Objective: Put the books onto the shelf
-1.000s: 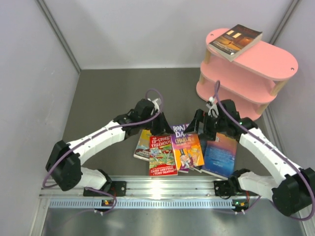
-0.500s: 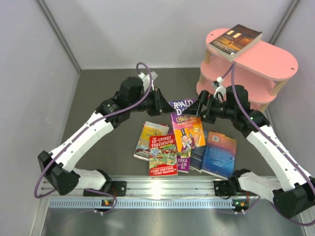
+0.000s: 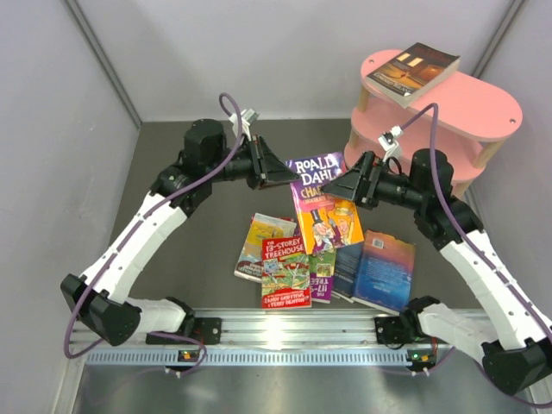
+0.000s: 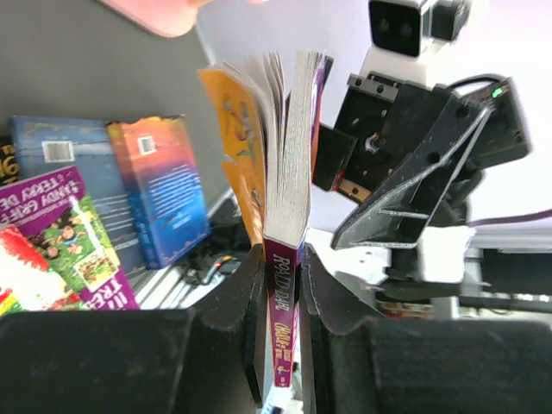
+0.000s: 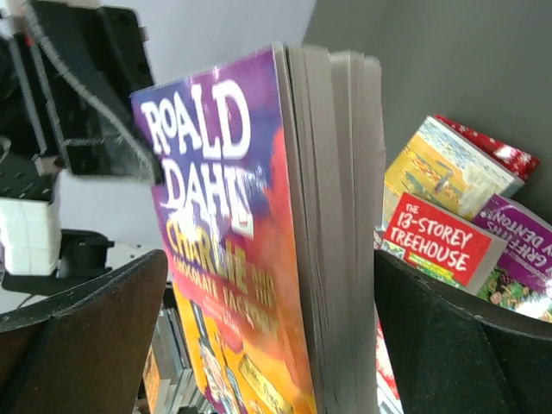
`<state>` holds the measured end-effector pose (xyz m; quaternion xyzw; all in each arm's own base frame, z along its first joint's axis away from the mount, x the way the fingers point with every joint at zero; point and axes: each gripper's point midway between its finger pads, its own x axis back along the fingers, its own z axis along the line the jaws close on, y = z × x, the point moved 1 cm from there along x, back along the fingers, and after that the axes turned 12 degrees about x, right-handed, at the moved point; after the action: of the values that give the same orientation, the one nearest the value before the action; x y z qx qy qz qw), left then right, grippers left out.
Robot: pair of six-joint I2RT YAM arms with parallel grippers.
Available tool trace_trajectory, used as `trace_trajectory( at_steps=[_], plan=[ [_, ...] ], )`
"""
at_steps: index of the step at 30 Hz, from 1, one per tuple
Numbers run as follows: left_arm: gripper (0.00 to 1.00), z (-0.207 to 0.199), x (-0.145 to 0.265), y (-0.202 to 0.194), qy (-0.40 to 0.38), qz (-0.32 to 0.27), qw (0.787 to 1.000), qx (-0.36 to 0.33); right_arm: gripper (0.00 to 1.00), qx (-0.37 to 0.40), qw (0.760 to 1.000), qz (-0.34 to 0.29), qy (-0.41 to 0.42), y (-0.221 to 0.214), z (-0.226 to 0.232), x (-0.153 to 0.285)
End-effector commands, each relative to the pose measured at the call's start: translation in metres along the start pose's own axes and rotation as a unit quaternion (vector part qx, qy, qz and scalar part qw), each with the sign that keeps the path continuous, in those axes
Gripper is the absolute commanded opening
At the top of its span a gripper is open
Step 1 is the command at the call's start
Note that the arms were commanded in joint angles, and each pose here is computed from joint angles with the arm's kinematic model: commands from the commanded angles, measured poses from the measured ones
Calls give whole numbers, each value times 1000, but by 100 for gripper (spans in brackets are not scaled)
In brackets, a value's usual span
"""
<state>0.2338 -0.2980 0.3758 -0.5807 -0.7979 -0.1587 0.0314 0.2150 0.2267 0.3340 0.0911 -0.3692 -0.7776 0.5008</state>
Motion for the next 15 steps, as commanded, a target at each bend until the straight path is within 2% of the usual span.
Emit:
trace_trajectory(
  at_steps=[1,6,15],
  plan=[
    [0,-47,25,20,-101,-12,995,-23,100,34,997,-28,65,9,37,15],
    [0,-62,49,45,-147,-18,989,-2,100,33,996,-36,79,3,42,22],
    [0,-82,59,36,-203,37,978,-9,100,3,983,-78,169,18,63,17]
  ],
)
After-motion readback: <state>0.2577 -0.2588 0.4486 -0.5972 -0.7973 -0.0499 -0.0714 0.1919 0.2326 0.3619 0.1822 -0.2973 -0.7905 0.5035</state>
